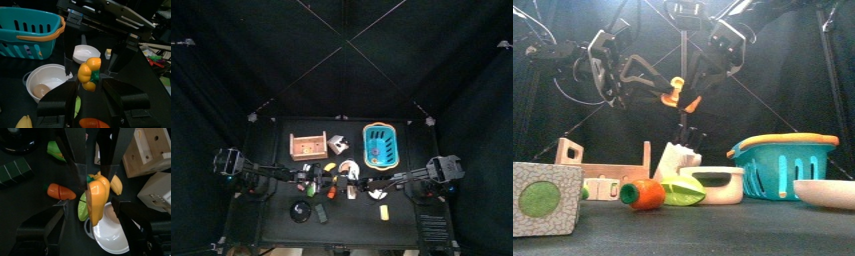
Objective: Hand over squash half
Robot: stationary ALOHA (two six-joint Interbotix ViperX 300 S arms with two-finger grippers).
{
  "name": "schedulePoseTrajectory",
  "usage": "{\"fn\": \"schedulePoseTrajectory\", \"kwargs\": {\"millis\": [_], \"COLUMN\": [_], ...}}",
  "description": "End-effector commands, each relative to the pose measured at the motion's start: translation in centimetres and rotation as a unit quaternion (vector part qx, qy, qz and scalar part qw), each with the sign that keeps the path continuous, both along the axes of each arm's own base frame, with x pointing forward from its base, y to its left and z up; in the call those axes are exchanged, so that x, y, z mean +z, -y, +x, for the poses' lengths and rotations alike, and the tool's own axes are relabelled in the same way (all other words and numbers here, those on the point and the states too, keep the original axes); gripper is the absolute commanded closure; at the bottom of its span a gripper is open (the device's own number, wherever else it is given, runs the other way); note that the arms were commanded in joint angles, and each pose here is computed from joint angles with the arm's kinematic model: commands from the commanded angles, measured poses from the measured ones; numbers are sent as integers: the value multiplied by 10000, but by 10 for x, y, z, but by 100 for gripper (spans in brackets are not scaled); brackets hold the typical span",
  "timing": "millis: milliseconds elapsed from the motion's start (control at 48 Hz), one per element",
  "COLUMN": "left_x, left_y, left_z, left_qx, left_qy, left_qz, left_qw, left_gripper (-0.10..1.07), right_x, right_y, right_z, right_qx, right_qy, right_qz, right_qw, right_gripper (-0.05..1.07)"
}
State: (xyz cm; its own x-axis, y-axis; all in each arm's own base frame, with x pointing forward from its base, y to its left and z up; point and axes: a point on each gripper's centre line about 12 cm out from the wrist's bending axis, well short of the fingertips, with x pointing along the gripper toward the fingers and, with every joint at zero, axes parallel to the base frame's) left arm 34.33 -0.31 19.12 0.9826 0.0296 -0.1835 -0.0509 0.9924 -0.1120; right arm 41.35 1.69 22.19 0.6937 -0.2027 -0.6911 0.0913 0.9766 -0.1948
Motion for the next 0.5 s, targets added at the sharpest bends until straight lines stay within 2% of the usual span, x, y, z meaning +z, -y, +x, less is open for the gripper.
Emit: {"fn": "schedulePoseTrajectory", "kwargs": {"millis": [0,479], "left_x": [11,8], "left_y": [-1,-1], "left_z": [2,1], "left_qx": [21,20], "left_qy": [199,153], "left_qz": [-9,-8], "left_qw": [9998,9999], "left_gripper": [25,25], "right_x": [10,8], "right_y": [0,2], "right_z": [-2,-6], "right_qx": [5,-67], "right_qy": [93,50], "right_qz": [-30,0], "right_qw": [10000,10000], "right_gripper": [5,5]}}
